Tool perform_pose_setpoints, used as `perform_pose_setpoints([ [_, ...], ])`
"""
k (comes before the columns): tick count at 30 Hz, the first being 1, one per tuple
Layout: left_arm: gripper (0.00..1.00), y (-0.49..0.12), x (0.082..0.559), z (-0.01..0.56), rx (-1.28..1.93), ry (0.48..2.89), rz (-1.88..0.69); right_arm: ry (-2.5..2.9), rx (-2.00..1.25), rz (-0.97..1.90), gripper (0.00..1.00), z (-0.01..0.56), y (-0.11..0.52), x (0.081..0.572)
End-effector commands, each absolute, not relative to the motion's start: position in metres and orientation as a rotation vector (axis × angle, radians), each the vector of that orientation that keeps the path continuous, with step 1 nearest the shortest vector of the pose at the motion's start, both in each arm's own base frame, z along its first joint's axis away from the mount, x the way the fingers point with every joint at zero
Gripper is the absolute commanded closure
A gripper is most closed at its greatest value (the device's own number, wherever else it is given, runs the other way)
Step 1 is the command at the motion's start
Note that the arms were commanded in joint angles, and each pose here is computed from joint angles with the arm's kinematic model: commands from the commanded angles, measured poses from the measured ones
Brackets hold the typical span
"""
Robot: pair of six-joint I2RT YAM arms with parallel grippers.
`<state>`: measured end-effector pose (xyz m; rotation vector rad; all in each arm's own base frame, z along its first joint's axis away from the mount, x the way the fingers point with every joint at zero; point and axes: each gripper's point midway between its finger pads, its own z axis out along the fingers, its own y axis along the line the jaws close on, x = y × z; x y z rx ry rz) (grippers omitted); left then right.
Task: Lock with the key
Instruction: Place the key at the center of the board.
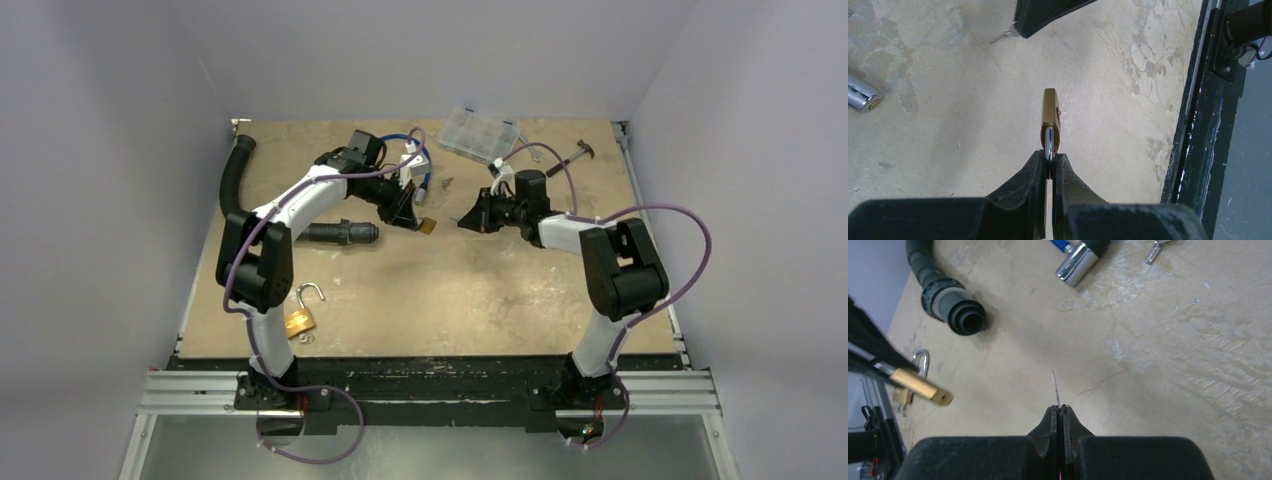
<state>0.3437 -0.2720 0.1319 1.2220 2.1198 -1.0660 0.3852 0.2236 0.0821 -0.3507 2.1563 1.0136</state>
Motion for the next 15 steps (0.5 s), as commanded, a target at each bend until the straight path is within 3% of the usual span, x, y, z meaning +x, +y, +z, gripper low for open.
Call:
perform_pose_setpoints([
  [1,1.00,-0.281,0.348,0.147,1.227,2.045,-1.080,2.120,-0.321,1.015,1.00,0.085,0.235,0.412],
  [10,1.00,-0.280,0.346,0.140,1.219,2.066,-1.083,2.184,-0.294,1.034,0.98,0.056,0.239,0.415],
  [15,1.00,-0.281,0.347,0.141,1.212,2.065,-1.092,2.232,-0.285,1.020,0.85,0.048,0.237,0.413],
])
